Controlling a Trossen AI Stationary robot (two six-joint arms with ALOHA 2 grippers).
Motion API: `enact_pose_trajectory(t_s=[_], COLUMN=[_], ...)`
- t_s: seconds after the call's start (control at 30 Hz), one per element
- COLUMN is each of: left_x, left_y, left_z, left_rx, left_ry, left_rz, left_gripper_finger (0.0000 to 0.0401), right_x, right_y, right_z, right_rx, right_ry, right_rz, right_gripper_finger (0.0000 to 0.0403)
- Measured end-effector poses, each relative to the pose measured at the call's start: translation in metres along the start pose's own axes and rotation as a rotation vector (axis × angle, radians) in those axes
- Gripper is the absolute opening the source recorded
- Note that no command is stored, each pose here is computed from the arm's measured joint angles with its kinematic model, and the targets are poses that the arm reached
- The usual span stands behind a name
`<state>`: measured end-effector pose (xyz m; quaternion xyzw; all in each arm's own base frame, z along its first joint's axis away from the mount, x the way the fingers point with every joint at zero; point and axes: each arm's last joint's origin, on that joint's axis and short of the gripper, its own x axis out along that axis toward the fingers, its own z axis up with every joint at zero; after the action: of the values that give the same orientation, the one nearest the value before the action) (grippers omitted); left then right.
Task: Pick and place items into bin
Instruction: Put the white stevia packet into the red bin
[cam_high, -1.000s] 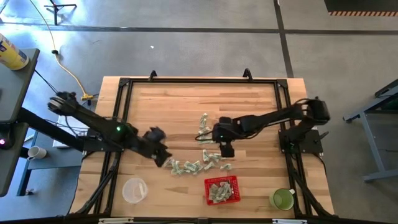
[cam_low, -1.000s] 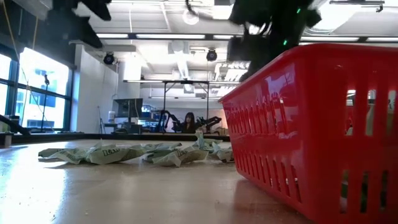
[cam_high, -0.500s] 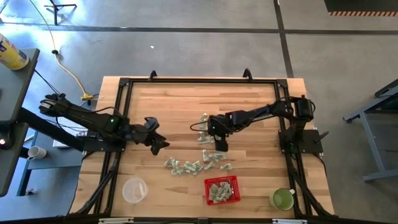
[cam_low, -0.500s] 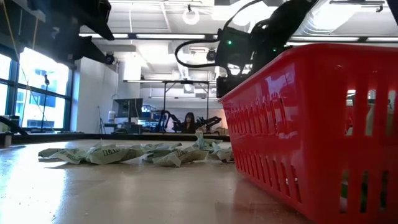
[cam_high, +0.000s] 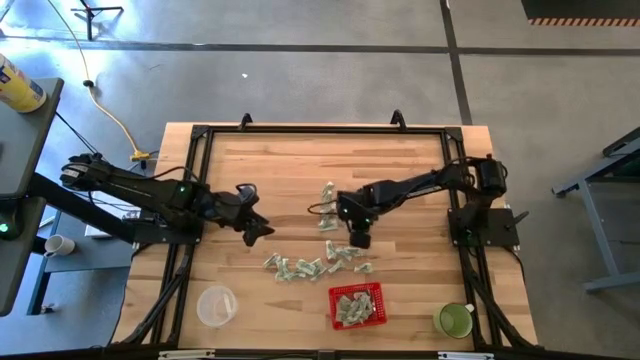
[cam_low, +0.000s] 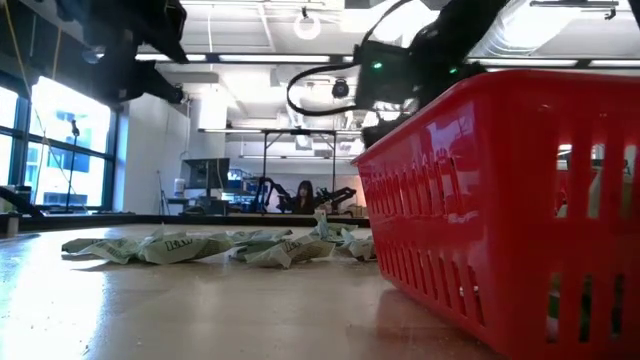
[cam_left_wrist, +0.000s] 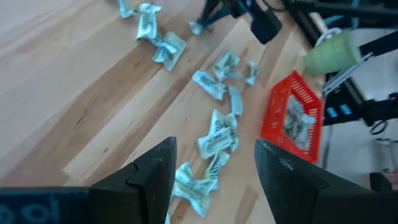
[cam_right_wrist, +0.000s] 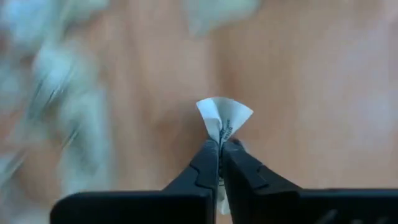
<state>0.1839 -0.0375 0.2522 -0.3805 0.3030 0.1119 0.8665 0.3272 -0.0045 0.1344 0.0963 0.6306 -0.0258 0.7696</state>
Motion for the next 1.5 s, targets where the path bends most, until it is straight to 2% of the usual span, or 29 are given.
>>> enact_pose_trajectory(t_s=[0.07, 0.2, 0.33, 0.43, 0.53, 0.7, 0.8, 0.93, 1.0, 1.13, 1.23, 1.37, 1.5], left_x=[0.000, 0.004, 0.013, 0.023, 0.035, 0.049, 0.051, 0.049, 0.048, 0.052, 0.061, 0.081, 0.100], left_y=[-0.002, -0.007, -0.012, -0.013, -0.009, -0.002, 0.001, 0.000, -0.004, -0.008, -0.009, -0.001, 0.002], left_z=[0.002, 0.005, 0.008, 0.007, -0.001, -0.014, -0.020, -0.030, -0.035, -0.052, -0.064, -0.077, -0.084], left_rx=[-0.007, -0.014, -0.019, 0.013, 0.029, -0.096, -0.180, -0.212, -0.191, -0.064, -0.064, -0.093, -0.094], left_ry=[-0.017, -0.052, -0.106, -0.096, 0.017, 0.246, 0.362, 0.418, 0.404, 0.397, 0.433, 0.477, 0.485], left_rz=[-0.024, -0.053, -0.056, -0.044, -0.014, 0.011, 0.034, 0.063, 0.063, 0.111, 0.160, 0.270, 0.288], left_gripper_finger=[0.0248, 0.0250, 0.0250, 0.0250, 0.0250, 0.0250, 0.0250, 0.0250, 0.0250, 0.0250, 0.0250, 0.0250, 0.0250], right_x=[-0.014, -0.067, -0.096, -0.099, -0.082, -0.061, -0.059, -0.061, -0.061, -0.063, -0.069, -0.076, -0.080], right_y=[0.015, 0.052, 0.090, 0.120, 0.149, 0.174, 0.178, 0.180, 0.182, 0.190, 0.193, 0.190, 0.188], right_z=[-0.010, -0.013, -0.030, -0.041, -0.045, -0.045, -0.047, -0.050, -0.052, -0.063, -0.078, -0.099, -0.106], right_rx=[0.029, 0.056, 0.101, 0.096, 0.026, 0.013, 0.008, 0.044, 0.057, 0.050, 0.032, 0.067, 0.119], right_ry=[0.026, -0.169, -0.241, -0.215, -0.211, -0.186, -0.201, -0.249, -0.251, -0.264, -0.283, -0.282, -0.268], right_rz=[0.069, 0.186, 0.295, 0.402, 0.458, 0.551, 0.534, 0.477, 0.463, 0.414, 0.307, 0.140, 0.102], right_gripper_finger=[0.0015, 0.0009, 0.0007, 0.0007, 0.0003, 0.0022, 0.0063, 0.0138, 0.0177, 0.0237, 0.0258, 0.0261, 0.0261])
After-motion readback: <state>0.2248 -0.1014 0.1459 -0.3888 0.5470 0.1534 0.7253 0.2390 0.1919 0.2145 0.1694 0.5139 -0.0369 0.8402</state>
